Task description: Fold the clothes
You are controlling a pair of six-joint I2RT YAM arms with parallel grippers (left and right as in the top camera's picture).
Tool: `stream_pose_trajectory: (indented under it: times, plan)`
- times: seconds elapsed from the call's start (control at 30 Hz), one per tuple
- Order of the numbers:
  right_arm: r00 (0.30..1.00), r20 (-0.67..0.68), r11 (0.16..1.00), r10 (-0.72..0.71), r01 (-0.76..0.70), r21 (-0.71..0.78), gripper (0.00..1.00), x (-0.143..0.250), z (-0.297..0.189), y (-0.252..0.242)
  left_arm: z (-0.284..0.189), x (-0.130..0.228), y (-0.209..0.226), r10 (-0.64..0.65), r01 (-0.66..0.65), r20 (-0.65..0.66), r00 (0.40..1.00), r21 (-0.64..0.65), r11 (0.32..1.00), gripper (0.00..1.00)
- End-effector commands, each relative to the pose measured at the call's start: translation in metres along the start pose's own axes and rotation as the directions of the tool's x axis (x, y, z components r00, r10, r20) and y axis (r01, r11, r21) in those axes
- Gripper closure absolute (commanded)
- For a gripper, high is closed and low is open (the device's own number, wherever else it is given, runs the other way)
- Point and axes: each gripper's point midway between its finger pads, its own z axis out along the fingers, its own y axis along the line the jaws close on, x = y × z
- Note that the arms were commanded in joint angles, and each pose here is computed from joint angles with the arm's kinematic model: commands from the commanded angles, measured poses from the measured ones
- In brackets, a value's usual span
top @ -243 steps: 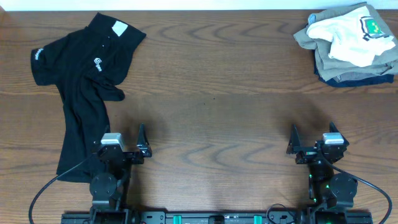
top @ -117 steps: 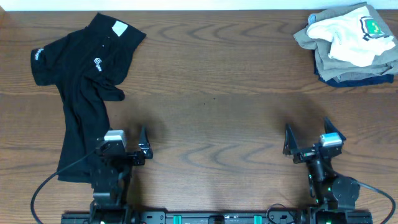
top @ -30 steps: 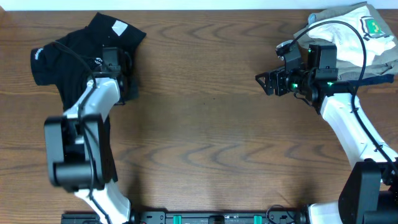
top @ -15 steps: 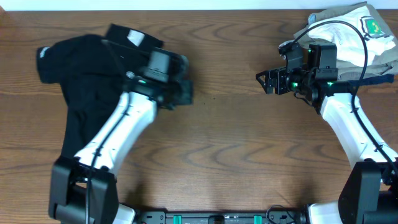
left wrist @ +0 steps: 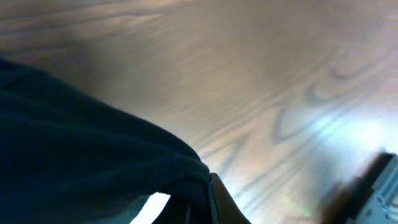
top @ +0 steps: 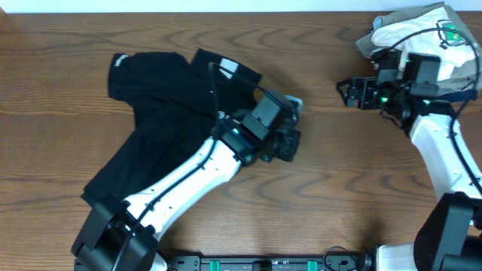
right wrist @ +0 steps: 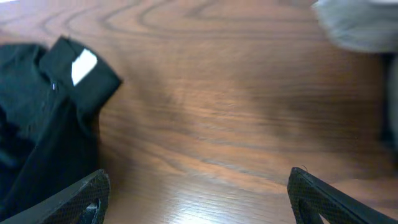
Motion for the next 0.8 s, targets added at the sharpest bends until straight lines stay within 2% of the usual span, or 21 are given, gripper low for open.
stream_pose_trajectory:
  times: [0.0,0.03,0.07,0.1,0.17,0.2,0.33,0.47,0.6,0.77]
  plan:
    - [0.995,0.104,1.0,-0.011,0.011,0.0,0.1,-0.03,-0.028,0.002,0.006,0.006,-0.022,0.029,-0.029,-0.01,1.0,0.043,0.999,0.94]
    - [0.993,0.118,1.0,-0.016,0.016,0.0,0.1,-0.034,-0.031,0.002,0.006,0.007,-0.027,0.038,-0.037,-0.012,0.999,0.049,0.998,0.92]
    - [0.991,0.129,1.0,-0.022,0.022,0.001,0.1,-0.036,-0.033,0.003,0.007,0.009,-0.029,0.043,-0.042,-0.014,0.999,0.053,0.998,0.83]
    - [0.99,0.137,1.0,-0.027,0.027,0.001,0.1,-0.038,-0.033,0.004,0.007,0.009,-0.031,0.048,-0.047,-0.014,0.999,0.056,0.997,0.63]
    - [0.989,0.143,0.999,-0.035,0.036,-0.003,0.1,-0.04,-0.033,0.006,0.007,0.008,-0.031,0.047,-0.046,-0.011,0.999,0.056,0.997,0.45]
    - [0.989,0.144,0.999,-0.039,0.04,-0.006,0.1,-0.041,-0.032,0.008,0.005,0.006,-0.028,0.042,-0.041,-0.006,0.999,0.053,0.998,0.39]
    - [0.987,0.151,0.998,-0.06,0.063,-0.021,0.09,-0.043,-0.029,0.018,-0.017,-0.012,-0.01,-0.003,0.002,0.047,0.999,0.032,0.999,0.32]
    - [0.979,0.181,0.994,-0.095,0.102,-0.029,0.1,-0.051,-0.026,0.029,-0.068,-0.04,0.028,-0.069,0.072,0.16,0.985,-0.014,0.997,0.27]
    - [0.966,0.217,0.988,-0.143,0.154,-0.033,0.11,-0.06,-0.019,0.047,-0.134,-0.055,0.103,-0.192,0.241,0.296,0.936,-0.139,0.961,0.27]
    - [0.961,0.203,0.982,-0.187,0.182,0.04,0.11,-0.056,0.011,0.068,-0.189,-0.044,0.192,-0.287,0.409,0.389,0.876,-0.282,0.868,0.21]
